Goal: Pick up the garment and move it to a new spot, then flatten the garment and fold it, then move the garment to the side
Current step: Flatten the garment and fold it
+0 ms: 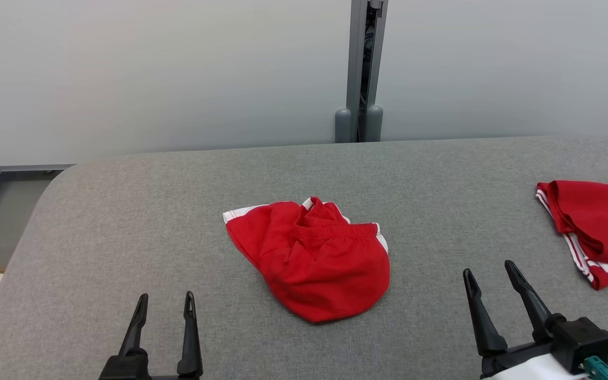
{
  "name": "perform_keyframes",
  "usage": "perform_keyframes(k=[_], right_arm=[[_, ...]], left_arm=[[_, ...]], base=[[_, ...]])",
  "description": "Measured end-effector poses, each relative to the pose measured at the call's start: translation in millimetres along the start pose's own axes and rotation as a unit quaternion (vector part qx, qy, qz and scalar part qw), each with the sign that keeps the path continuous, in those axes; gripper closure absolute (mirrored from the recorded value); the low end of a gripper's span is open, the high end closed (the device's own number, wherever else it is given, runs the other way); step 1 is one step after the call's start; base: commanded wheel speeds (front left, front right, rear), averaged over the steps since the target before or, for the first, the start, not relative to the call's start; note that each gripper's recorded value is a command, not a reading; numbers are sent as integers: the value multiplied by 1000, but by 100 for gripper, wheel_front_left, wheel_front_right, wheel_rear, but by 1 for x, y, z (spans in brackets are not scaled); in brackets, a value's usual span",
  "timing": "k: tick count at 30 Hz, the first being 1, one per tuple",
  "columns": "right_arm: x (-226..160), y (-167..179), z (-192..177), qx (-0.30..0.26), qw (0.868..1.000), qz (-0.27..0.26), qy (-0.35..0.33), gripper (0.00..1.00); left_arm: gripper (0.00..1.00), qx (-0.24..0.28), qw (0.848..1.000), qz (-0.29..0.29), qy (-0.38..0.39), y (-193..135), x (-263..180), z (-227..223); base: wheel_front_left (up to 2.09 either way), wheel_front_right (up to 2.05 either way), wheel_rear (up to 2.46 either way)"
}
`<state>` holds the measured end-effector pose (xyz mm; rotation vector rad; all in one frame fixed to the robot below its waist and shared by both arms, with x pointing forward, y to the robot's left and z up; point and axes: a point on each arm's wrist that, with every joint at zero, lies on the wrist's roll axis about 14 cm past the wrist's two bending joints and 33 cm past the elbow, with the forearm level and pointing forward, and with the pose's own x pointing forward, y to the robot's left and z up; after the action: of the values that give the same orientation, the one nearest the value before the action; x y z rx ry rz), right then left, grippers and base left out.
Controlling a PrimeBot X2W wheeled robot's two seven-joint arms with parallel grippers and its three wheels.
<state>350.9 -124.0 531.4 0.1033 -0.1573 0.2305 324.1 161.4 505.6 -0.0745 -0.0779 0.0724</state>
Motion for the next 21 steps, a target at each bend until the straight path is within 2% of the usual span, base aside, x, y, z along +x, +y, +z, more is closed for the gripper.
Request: perform_keyframes(k=[5,9,15,21], right_arm=[[-3,-4,-2,-3,1000,-6,3,0],[-3,-10,0,-10,1000,-16,1,0],[-9,-27,0,-22,999,-42,5,0],[-18,-46,-5,-30,997,-72,15,0]], left_arm=[[0,0,1000,-20,17,-9,4,-11],[0,-1,998,-59,11,-31,24,-7],[0,-1,991,-135,14,-80,57,0],[0,16,972,-232,47,-144,80,-1]], base=[[0,0,0],[0,0,0],[0,0,0],[0,0,0]])
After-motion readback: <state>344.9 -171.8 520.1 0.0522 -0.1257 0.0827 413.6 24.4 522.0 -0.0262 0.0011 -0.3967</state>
